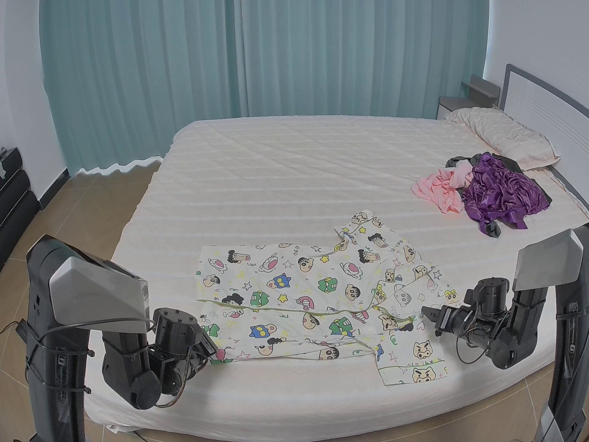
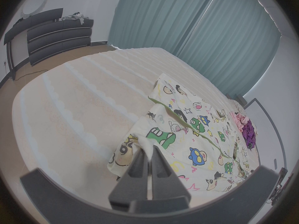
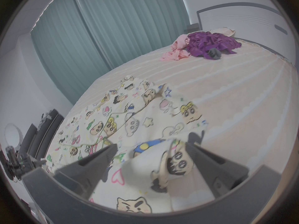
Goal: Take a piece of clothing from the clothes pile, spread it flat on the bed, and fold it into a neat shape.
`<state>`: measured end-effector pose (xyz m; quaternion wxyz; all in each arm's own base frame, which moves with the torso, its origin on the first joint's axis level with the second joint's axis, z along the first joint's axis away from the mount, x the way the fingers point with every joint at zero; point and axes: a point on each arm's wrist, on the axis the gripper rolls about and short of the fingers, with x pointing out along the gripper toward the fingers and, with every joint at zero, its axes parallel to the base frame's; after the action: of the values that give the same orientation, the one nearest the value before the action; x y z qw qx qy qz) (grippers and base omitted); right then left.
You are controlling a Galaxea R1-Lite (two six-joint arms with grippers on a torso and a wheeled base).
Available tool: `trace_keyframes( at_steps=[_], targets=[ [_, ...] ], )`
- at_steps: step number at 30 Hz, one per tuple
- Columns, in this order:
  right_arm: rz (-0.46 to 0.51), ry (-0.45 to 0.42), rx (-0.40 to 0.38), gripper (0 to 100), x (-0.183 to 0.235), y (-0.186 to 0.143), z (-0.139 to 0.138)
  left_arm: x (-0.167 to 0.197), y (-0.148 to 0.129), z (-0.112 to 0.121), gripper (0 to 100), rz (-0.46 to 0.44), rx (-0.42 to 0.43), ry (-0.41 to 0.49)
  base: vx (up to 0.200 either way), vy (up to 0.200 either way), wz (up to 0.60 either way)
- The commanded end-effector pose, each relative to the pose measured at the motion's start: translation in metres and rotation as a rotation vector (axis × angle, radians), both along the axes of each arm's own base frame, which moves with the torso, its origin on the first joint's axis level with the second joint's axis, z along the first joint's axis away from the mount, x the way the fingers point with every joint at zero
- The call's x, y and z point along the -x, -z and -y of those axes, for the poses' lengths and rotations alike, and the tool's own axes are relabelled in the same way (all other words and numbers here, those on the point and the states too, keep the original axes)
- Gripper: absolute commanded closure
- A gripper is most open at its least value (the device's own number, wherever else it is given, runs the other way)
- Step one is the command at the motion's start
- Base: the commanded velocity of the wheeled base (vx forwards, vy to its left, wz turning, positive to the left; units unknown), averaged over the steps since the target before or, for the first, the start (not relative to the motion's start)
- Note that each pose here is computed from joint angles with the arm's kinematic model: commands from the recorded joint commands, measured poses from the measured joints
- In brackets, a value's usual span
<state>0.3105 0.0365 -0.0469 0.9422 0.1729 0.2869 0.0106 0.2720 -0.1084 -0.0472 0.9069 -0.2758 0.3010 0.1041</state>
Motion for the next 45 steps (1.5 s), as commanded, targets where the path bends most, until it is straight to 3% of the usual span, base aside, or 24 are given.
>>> trace_keyframes(
  at_steps=[1, 9, 11, 15, 23, 35, 42, 43, 45],
  targets=[
    [0.035, 0.063, -0.027, 0, 0.009, -0.020, 0.019, -0.001, 0.005, 0.001, 100, -0.018, 0.015, 0.017, 0.000, 0.000, 0.00],
    [0.050, 0.037, -0.062, 0, 0.049, -0.049, 0.031, -0.001, 0.005, 0.002, 100, -0.017, 0.037, 0.018, 0.000, 0.000, 0.00],
    [0.007, 0.009, -0.062, 0, 0.062, -0.044, 0.028, -0.001, 0.005, 0.003, 100, -0.017, 0.054, 0.011, 0.000, 0.000, 0.00],
    [-0.126, -0.152, -0.054, 0, 0.089, -0.026, 0.022, 0.001, 0.006, 0.004, 100, -0.027, 0.062, 0.022, 0.000, 0.000, 0.00],
    [-0.292, -0.277, 0.014, 0, 0.102, 0.012, 0.009, 0.006, 0.007, 0.001, 100, -0.044, 0.065, 0.015, 0.000, 0.000, 0.00],
    [-0.223, -0.328, 0.019, 0, 0.083, 0.018, -0.007, 0.006, 0.007, 0.001, 100, -0.046, 0.064, 0.015, 0.000, 0.000, 0.00],
    [-0.243, -0.344, 0.022, 0, 0.084, 0.023, -0.010, 0.006, 0.007, 0.002, 100, -0.044, 0.065, 0.017, 0.000, 0.000, 0.00],
    [-0.243, -0.344, 0.022, 100, 0.084, 0.023, -0.010, 0.006, 0.007, 0.002, 100, -0.044, 0.065, 0.017, 0.000, 0.000, 0.00],
    [-0.239, -0.338, 0.017, 100, 0.084, 0.022, -0.009, 0.006, 0.007, 0.001, 100, -0.046, 0.064, 0.015, 0.000, 0.000, 0.00]
  ],
)
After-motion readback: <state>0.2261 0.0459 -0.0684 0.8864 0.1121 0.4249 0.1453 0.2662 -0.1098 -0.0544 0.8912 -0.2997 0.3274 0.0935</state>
